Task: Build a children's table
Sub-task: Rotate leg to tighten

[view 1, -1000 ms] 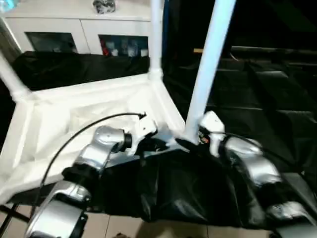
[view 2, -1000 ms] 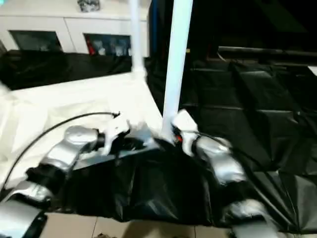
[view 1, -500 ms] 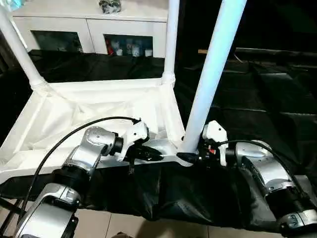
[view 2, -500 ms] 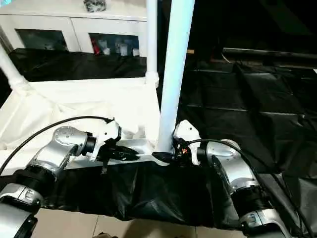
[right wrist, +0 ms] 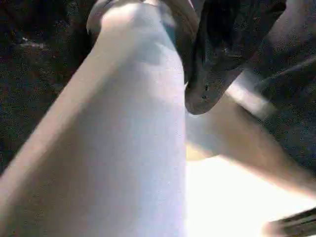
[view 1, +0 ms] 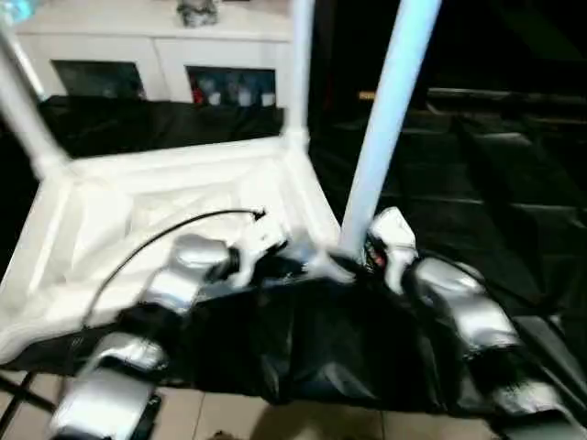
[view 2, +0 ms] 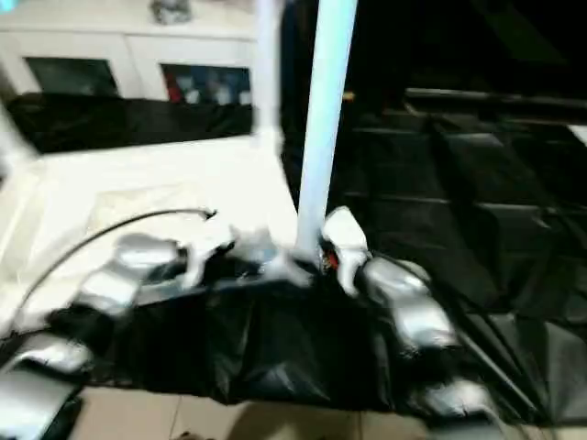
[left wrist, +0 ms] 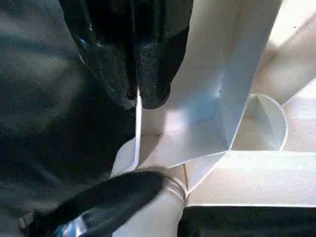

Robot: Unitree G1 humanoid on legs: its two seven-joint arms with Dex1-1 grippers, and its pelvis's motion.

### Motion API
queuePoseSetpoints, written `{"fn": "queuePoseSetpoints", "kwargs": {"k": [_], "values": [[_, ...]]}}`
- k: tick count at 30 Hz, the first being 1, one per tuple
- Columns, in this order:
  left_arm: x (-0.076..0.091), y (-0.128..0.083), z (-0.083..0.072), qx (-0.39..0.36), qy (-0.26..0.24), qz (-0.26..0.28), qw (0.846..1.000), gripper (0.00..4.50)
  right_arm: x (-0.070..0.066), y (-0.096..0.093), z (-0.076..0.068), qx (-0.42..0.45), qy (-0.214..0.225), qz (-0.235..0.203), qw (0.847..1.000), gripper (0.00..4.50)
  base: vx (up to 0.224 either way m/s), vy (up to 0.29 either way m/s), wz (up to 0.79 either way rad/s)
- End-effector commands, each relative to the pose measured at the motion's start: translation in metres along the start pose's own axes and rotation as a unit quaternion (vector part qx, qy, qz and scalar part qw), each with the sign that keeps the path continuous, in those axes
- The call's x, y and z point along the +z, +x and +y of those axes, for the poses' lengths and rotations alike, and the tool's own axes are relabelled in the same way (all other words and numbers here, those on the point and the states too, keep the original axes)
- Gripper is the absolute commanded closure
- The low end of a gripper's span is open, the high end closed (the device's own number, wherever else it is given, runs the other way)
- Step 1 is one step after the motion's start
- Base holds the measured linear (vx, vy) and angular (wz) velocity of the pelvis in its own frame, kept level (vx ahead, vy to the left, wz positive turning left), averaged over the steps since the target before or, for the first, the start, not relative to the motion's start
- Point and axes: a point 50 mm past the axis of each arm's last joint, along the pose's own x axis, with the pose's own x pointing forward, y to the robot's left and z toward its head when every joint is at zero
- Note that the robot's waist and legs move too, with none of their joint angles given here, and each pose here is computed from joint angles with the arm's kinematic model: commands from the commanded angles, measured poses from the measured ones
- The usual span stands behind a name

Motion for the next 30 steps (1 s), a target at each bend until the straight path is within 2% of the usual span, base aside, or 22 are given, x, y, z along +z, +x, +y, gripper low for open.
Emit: {"fn": "queuePoseSetpoints", "kwargs": {"k": [1, 5, 7, 9, 11, 13, 15, 19, 21, 24, 26, 27, 30], "values": [[0.028, 0.009, 0.006, 0.051, 0.006, -0.046, 0.998, 4.50, -0.013, 0.012, 0.016, -0.019, 0.030, 0.033, 0.999, 2.00, 0.000, 0.000, 0.00], [0.037, 0.026, -0.005, 0.048, 0.000, -0.061, 0.997, 4.50, -0.005, 0.028, 0.027, -0.055, 0.041, 0.027, 0.997, 2.00, 0.000, 0.000, 0.00], [0.038, 0.030, -0.012, 0.029, 0.010, -0.064, 0.998, 4.50, 0.001, 0.032, 0.032, -0.044, 0.027, 0.013, 0.999, 2.00, 0.000, 0.000, 0.00], [0.039, 0.031, -0.014, 0.024, 0.012, -0.064, 0.998, 4.50, 0.002, 0.032, 0.032, -0.041, 0.028, 0.008, 0.999, 1.44, 0.000, 0.000, 0.00], [0.038, 0.028, -0.014, 0.014, 0.021, -0.069, 0.997, 4.50, 0.003, 0.030, 0.030, -0.024, 0.060, -0.003, 0.998, 1.24, 0.000, 0.000, 0.00], [0.037, 0.024, -0.014, 0.002, 0.027, -0.072, 0.997, 4.50, 0.002, 0.028, 0.028, -0.026, 0.042, 0.000, 0.999, 1.11, 0.000, 0.000, 0.00], [0.032, 0.016, -0.014, -0.024, 0.040, -0.072, 0.996, 4.50, 0.001, 0.022, 0.022, -0.015, 0.011, 0.001, 1.000, 0.96, 0.000, 0.000, 0.00], [0.028, 0.008, -0.014, -0.049, 0.047, -0.072, 0.995, 4.50, 0.000, 0.014, 0.018, 0.021, -0.012, -0.003, 1.000, 0.96, 0.000, 0.000, 0.00], [0.023, -0.003, -0.012, -0.076, 0.052, -0.070, 0.993, 4.50, 0.000, 0.002, 0.015, 0.074, -0.044, -0.008, 0.996, 0.96, 0.000, 0.000, 0.00], [0.020, -0.011, -0.010, -0.094, 0.061, -0.066, 0.992, 4.50, -0.002, -0.011, 0.014, 0.139, -0.047, -0.008, 0.989, 0.96, 0.000, 0.000, 0.00], [0.019, -0.012, -0.010, -0.094, 0.062, -0.065, 0.992, 4.50, -0.003, -0.012, 0.014, 0.147, -0.050, -0.007, 0.988, 0.96, 0.000, 0.000, 0.00], [0.018, -0.016, -0.009, -0.104, 0.065, -0.062, 0.991, 4.50, -0.004, -0.022, 0.015, 0.191, -0.057, -0.001, 0.980, 0.96, 0.000, 0.000, 0.00], [0.015, -0.022, -0.009, -0.121, 0.068, -0.057, 0.989, 4.50, -0.008, -0.032, 0.015, 0.232, -0.072, 0.012, 0.970, 0.96, 0.000, 0.000, 0.00]]}}
